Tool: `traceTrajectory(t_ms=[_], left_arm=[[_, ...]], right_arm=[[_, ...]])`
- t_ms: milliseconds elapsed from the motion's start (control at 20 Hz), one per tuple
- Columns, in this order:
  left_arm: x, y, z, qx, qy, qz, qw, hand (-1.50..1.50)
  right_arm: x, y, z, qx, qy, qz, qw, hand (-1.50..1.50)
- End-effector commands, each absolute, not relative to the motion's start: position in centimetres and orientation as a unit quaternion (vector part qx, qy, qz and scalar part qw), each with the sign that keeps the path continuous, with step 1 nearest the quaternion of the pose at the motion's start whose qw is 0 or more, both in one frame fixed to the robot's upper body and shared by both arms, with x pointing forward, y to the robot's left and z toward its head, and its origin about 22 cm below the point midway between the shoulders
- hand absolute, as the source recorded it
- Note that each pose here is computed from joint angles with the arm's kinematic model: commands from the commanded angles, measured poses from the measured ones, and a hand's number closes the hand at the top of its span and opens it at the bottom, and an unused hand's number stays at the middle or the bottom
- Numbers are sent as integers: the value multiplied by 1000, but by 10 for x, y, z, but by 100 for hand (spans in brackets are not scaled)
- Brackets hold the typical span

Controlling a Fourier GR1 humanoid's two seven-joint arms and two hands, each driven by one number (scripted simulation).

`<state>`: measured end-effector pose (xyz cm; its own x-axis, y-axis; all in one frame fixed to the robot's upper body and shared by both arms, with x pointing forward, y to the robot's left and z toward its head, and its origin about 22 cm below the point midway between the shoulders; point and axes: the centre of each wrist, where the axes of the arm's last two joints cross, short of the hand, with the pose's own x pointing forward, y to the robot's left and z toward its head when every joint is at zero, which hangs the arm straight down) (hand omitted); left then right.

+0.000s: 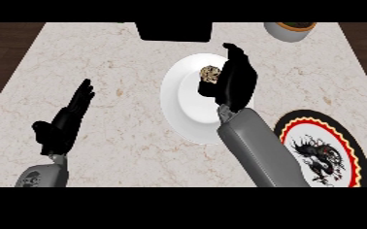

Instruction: Pick the cupcake from the plate and place it in the plate

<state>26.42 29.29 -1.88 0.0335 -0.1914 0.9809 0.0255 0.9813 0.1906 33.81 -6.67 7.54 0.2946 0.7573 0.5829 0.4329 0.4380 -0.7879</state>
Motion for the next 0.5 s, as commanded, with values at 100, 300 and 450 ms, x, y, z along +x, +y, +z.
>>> traceTrajectory(t_ms=[100,300,450], left_arm=[[265,290,-15,58,-689,-78,718,0],[267,291,-20,60,-694,-71,714,0],[259,303,-16,67,-689,-76,717,0]], right_arm=[[351,-77,63,-480,-574,-3,664,-150],[346,-83,58,-456,-631,-102,619,-150],[340,-90,65,-429,-639,-153,620,-150]])
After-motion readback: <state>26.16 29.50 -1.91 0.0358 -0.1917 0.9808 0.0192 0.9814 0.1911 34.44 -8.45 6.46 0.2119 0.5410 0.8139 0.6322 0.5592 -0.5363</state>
